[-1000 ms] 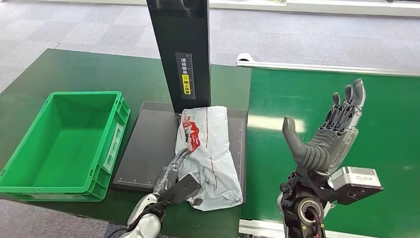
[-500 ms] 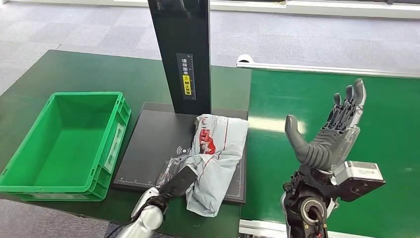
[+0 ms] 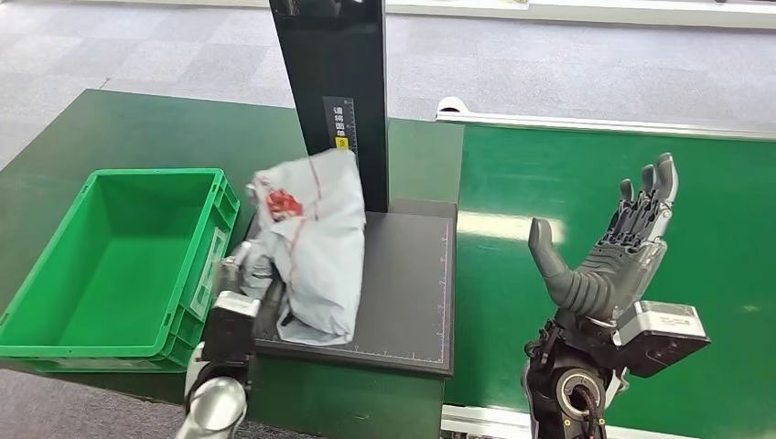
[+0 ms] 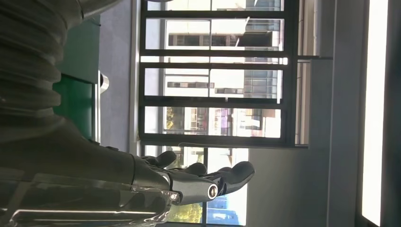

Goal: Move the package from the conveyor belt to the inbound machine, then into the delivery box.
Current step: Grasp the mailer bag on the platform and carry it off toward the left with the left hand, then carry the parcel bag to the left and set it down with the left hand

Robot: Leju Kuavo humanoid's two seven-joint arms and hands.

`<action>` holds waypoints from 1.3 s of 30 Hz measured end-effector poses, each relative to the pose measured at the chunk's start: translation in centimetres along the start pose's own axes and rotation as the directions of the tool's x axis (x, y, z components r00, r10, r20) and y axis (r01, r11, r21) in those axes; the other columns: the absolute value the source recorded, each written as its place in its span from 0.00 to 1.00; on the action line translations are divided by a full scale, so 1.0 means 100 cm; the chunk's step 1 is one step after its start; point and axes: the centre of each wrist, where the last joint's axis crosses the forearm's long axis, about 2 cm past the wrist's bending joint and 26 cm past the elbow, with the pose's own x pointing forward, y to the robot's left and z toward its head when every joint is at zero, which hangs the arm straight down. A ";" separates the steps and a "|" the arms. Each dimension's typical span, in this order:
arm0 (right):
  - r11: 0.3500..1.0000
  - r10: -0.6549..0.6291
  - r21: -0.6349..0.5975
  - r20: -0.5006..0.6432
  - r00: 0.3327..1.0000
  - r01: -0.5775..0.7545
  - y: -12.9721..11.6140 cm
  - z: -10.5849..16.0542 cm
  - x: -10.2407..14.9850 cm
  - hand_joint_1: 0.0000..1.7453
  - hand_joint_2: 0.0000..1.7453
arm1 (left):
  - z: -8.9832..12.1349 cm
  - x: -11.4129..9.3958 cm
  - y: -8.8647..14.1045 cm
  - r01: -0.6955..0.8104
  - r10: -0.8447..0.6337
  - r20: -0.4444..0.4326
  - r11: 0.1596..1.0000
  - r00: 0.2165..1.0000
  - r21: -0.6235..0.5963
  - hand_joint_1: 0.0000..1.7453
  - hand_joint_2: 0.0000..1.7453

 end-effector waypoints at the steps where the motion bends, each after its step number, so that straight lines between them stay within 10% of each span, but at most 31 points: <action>1: 1.000 0.002 -0.002 -0.001 1.000 -0.002 0.000 0.000 0.000 0.00 1.00 | -0.005 0.006 0.009 0.009 -0.011 0.048 0.999 0.999 0.052 1.00 1.00; 8: 1.000 0.013 -0.017 -0.008 1.000 -0.013 -0.002 0.004 -0.004 0.00 1.00 | -0.026 0.032 0.062 0.067 -0.149 0.227 0.940 0.963 0.334 1.00 1.00; 27: 0.999 0.016 -0.038 -0.035 0.999 -0.017 -0.006 0.014 -0.007 0.00 1.00 | -0.042 -0.001 0.119 0.185 -0.239 0.061 0.868 0.969 0.461 1.00 1.00; 39: 0.998 0.018 -0.056 -0.066 0.998 -0.021 -0.006 0.016 -0.009 0.00 1.00 | -0.048 -0.076 0.149 0.394 -0.270 -0.329 0.824 0.905 0.407 0.95 1.00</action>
